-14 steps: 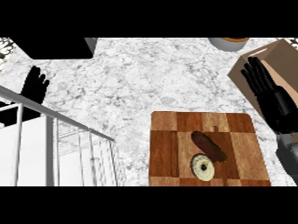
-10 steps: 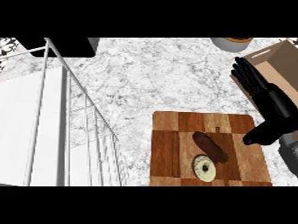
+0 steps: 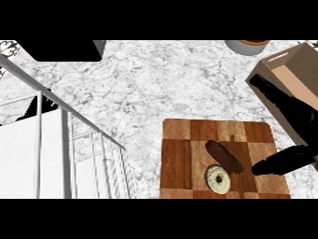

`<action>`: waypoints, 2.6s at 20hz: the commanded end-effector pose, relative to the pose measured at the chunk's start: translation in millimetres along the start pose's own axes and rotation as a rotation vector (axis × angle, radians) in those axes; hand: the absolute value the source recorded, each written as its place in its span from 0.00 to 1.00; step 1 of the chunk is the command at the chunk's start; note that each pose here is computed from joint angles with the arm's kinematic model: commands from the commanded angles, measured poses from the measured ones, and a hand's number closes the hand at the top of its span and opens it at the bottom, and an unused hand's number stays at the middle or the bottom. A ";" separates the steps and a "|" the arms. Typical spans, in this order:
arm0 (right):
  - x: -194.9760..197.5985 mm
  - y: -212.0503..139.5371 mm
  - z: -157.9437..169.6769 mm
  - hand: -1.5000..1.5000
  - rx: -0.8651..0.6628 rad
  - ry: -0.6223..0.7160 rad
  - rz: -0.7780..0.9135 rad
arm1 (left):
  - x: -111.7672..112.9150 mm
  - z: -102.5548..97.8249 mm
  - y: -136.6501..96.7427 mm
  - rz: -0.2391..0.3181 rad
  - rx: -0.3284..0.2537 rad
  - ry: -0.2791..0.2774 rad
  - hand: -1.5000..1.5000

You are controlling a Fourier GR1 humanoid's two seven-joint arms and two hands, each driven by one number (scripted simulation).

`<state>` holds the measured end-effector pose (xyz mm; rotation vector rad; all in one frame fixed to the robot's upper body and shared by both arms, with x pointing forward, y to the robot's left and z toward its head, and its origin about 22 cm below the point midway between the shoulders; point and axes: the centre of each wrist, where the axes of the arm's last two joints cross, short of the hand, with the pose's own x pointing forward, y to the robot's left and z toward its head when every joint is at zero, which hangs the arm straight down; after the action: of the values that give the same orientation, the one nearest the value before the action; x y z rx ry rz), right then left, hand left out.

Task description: Pick the sweet potato from the cutting board and place it in the cardboard box

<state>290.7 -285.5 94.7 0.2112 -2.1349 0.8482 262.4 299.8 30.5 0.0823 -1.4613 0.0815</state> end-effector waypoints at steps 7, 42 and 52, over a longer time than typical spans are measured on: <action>59.7 -28.6 -2.7 0.00 0.447 0.042 0.513 | 3.9 9.6 12.8 -0.009 -0.034 0.035 0.50; 70.3 106.9 -35.6 0.00 0.853 0.600 0.902 | 23.1 10.7 12.7 -0.009 -0.034 0.009 0.50; 75.7 117.6 -37.3 0.00 0.829 0.529 0.954 | 21.0 -0.4 27.4 -0.017 -0.035 0.023 0.50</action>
<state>224.1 -174.5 107.7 -0.5746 -1.1907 2.0242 266.2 304.7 35.2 0.0300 -1.4245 0.0687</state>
